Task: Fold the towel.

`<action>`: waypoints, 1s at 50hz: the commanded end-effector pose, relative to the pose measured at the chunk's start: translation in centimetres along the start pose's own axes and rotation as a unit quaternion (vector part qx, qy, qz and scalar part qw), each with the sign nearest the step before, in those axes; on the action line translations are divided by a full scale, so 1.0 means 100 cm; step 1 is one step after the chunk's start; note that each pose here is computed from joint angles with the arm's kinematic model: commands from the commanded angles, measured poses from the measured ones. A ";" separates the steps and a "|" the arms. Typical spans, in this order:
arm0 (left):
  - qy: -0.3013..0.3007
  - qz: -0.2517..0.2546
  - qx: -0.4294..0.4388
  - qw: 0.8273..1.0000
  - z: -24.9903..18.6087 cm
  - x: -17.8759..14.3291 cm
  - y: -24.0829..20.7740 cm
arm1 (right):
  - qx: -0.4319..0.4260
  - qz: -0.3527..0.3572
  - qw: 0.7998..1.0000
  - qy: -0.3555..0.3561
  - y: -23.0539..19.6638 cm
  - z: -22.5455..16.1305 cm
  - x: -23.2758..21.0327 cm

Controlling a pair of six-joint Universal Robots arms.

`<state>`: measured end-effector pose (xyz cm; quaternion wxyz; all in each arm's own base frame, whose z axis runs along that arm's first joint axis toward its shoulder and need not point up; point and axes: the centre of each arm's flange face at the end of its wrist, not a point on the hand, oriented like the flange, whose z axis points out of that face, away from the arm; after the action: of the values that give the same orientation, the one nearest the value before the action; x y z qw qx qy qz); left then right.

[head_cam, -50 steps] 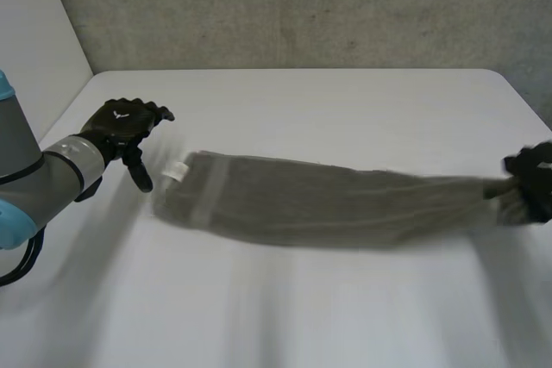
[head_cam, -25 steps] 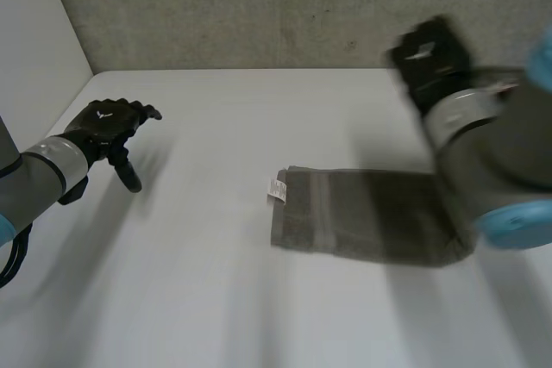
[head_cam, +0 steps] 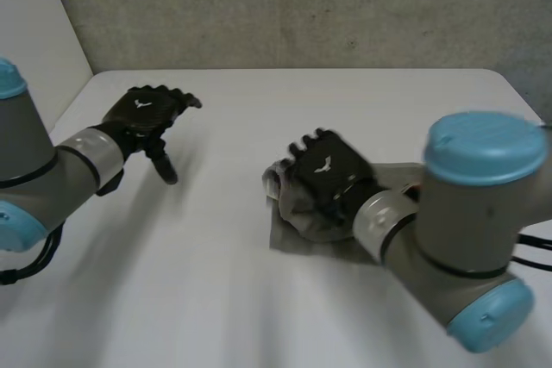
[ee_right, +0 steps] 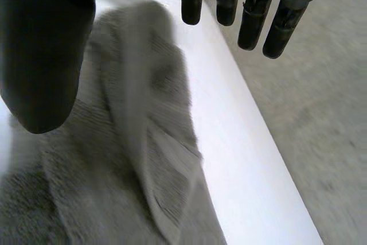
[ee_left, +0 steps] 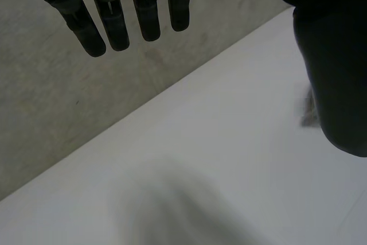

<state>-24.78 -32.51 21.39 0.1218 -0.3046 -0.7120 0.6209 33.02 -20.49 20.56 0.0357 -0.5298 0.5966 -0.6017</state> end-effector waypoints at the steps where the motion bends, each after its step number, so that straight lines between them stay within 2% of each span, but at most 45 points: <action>1: 0.038 -0.023 0.020 0.999 0.002 0.030 -0.014 | -0.040 0.084 0.994 0.054 0.024 -0.018 0.044; 6: 0.091 -0.037 0.036 0.994 0.005 0.074 -0.024 | -0.092 0.127 0.987 0.043 0.058 -0.028 0.047; 7: 0.091 -0.038 0.036 0.994 0.005 0.074 -0.024 | -0.101 0.134 0.985 0.036 0.066 -0.032 0.045; 9: 0.122 -0.056 0.036 0.990 0.008 0.099 -0.024 | -0.109 0.144 0.983 0.032 0.074 -0.036 0.044; 10: 0.122 -0.056 0.036 0.990 0.008 0.099 -0.024 | -0.117 0.153 0.981 0.029 0.083 -0.039 0.044; 17: 0.193 -0.072 0.028 0.978 0.015 0.163 -0.014 | -0.114 0.169 0.978 0.036 0.106 -0.041 0.043; 22: 0.208 -0.068 0.026 0.975 0.027 0.186 -0.004 | -0.104 0.165 0.979 0.055 0.114 -0.040 0.045; 31: 0.168 -0.067 0.017 0.983 0.056 0.191 0.015 | -0.112 0.165 0.978 0.070 0.123 -0.041 0.046; 37: 0.107 -0.066 0.002 0.992 0.077 0.185 0.030 | -0.123 0.159 0.976 0.086 0.132 -0.041 0.048; 39: 0.071 -0.066 -0.005 0.995 0.082 0.180 0.035 | -0.134 0.159 0.974 0.096 0.135 -0.041 0.050; 44: 0.025 -0.066 -0.019 0.997 0.084 0.169 0.041 | -0.156 0.158 0.970 0.102 0.145 -0.038 0.049; 50: 0.008 -0.067 -0.049 0.997 0.074 0.163 0.050 | -0.190 0.127 0.968 0.105 0.157 -0.035 0.047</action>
<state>-41.61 -29.13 12.27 0.1793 -0.2786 -0.7379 0.5879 19.82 -25.29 13.63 -0.0140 -0.3653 0.7579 -0.5403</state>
